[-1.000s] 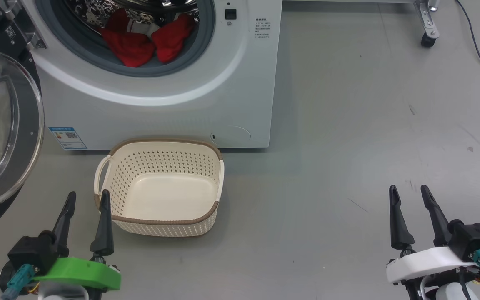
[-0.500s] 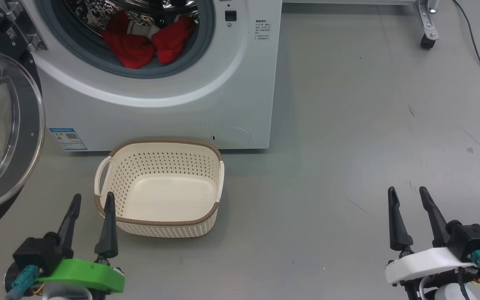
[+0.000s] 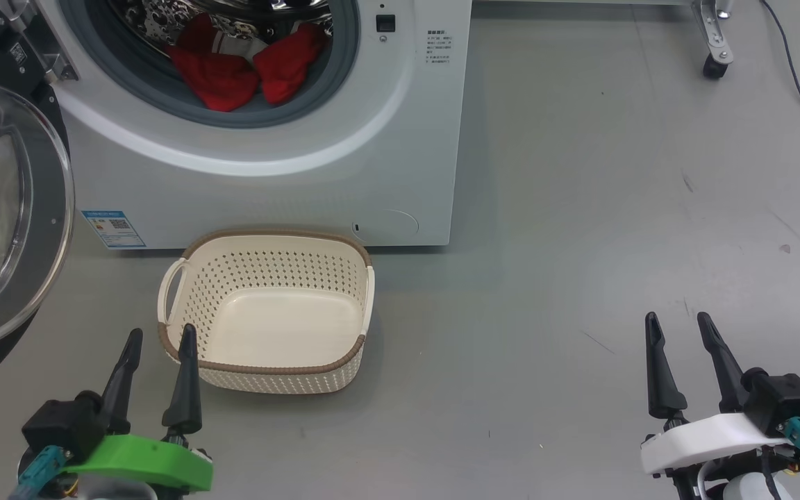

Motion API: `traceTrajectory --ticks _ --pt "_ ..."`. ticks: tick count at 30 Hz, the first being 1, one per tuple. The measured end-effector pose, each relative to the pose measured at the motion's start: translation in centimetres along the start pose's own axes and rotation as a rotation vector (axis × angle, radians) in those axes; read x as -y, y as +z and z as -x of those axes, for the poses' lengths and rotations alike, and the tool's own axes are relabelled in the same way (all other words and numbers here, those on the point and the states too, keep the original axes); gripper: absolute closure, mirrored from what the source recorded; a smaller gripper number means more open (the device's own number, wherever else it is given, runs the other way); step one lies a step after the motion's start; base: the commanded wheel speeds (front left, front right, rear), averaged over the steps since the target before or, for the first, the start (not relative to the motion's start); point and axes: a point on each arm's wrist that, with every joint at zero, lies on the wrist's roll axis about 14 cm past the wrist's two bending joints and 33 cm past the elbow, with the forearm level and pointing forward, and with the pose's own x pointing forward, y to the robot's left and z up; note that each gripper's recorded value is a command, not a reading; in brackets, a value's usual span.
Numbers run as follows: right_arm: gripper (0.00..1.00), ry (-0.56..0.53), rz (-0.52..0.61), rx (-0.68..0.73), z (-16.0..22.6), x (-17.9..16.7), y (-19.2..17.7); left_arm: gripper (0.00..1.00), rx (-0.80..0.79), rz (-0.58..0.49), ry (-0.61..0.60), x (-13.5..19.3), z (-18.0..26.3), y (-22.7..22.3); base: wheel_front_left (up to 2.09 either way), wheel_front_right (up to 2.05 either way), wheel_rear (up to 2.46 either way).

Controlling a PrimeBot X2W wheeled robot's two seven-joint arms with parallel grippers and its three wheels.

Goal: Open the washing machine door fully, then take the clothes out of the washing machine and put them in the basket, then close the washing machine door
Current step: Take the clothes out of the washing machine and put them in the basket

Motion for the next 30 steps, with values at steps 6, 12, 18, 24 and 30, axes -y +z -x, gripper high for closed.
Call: traceTrajectory --ticks 6,12,18,24,30 --pt "0.0 0.0 0.0 -0.002 -0.05 0.0 -0.06 0.0 0.002 -0.006 0.004 -0.27 0.05 0.15 0.45 -0.49 0.04" --pt "0.0 0.001 -0.001 -0.003 -0.09 -0.05 -0.1 0.0 0.004 -0.009 0.008 -0.46 0.08 0.27 0.66 -0.71 0.04" --pt "0.0 0.002 -0.002 -0.007 -0.12 -0.07 -0.22 0.0 0.004 -0.011 0.011 -0.59 0.11 0.29 0.9 -0.94 0.04" --pt "0.0 0.0 -0.003 -0.009 -0.12 -0.03 -0.31 0.0 0.006 -0.009 0.012 -0.62 0.14 0.34 1.14 -1.18 0.04" --pt "0.0 0.0 -0.003 -0.007 -0.12 -0.04 -0.26 0.0 0.019 -0.026 0.02 -1.03 0.18 0.85 1.38 -1.41 0.02"
